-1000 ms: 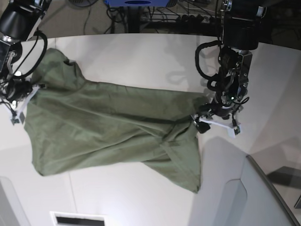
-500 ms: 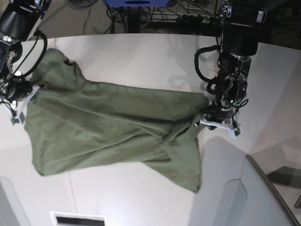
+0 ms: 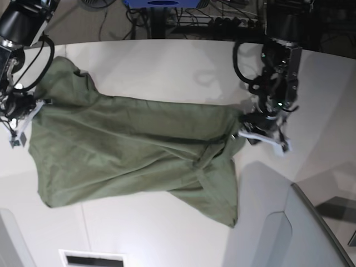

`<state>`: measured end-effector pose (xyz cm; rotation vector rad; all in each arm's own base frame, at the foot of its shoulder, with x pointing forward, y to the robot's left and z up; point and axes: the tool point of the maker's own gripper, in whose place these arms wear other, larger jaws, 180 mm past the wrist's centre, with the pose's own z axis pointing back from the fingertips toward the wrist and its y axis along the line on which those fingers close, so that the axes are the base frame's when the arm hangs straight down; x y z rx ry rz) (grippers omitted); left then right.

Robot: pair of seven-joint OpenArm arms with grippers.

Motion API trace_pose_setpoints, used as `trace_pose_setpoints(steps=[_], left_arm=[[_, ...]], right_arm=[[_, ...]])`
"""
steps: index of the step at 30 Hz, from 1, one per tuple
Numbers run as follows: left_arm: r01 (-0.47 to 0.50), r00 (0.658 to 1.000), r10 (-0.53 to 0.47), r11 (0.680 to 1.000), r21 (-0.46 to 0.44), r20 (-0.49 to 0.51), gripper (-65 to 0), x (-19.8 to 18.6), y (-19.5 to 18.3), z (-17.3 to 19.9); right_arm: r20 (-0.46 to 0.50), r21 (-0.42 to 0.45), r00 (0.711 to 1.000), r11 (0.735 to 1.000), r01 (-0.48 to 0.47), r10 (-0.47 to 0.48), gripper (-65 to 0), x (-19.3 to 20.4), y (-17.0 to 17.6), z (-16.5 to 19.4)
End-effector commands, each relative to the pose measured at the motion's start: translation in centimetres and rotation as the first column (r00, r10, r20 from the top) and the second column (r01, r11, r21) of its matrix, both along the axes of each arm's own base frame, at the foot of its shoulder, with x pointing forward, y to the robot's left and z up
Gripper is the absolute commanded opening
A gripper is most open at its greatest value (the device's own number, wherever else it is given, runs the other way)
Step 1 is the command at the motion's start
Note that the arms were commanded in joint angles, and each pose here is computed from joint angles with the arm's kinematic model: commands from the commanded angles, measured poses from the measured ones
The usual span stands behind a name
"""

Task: Layout the t-shirt on the table in an organized manner, then fold the t-shirt properly
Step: 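Lift the shirt high with both grippers and swing it across the table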

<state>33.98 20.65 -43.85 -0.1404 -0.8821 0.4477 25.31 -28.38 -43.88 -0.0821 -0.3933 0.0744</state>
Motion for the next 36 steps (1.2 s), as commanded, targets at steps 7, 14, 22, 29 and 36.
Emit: trace_pose_setpoints(steps=[7,14,22,29,36], left_arm=[[-0.138,0.965,0.128,0.990,0.028,0.227,-65.0,0.1,4.5,9.5],[-0.113,0.949,0.105,0.994,0.009,0.299,-65.0,0.4,4.9,15.8],[-0.111,0.867,0.070,0.992,0.053,0.494,-65.0,3.0,5.6,24.2],[-0.143,0.784,0.062,0.986,0.082,0.618,-65.0,5.0,7.2,30.4],[-0.199,0.666,0.101,0.979,0.045,0.739,-65.0,5.8,8.9,36.8]], right_arm=[[0.139,-0.126,0.990,0.992,-0.020,0.038,-64.2,1.2,-1.5,5.4],[0.221,-0.179,0.973,0.984,-0.024,0.063,-64.2,2.3,-1.6,8.5],[0.396,-0.315,0.908,0.949,-0.004,0.136,-64.2,6.0,-3.2,16.7],[0.521,-0.402,0.836,0.914,0.062,0.173,-64.2,9.0,-5.6,23.7],[0.637,-0.420,0.745,0.899,0.122,0.197,-64.2,10.9,-5.5,29.5]])
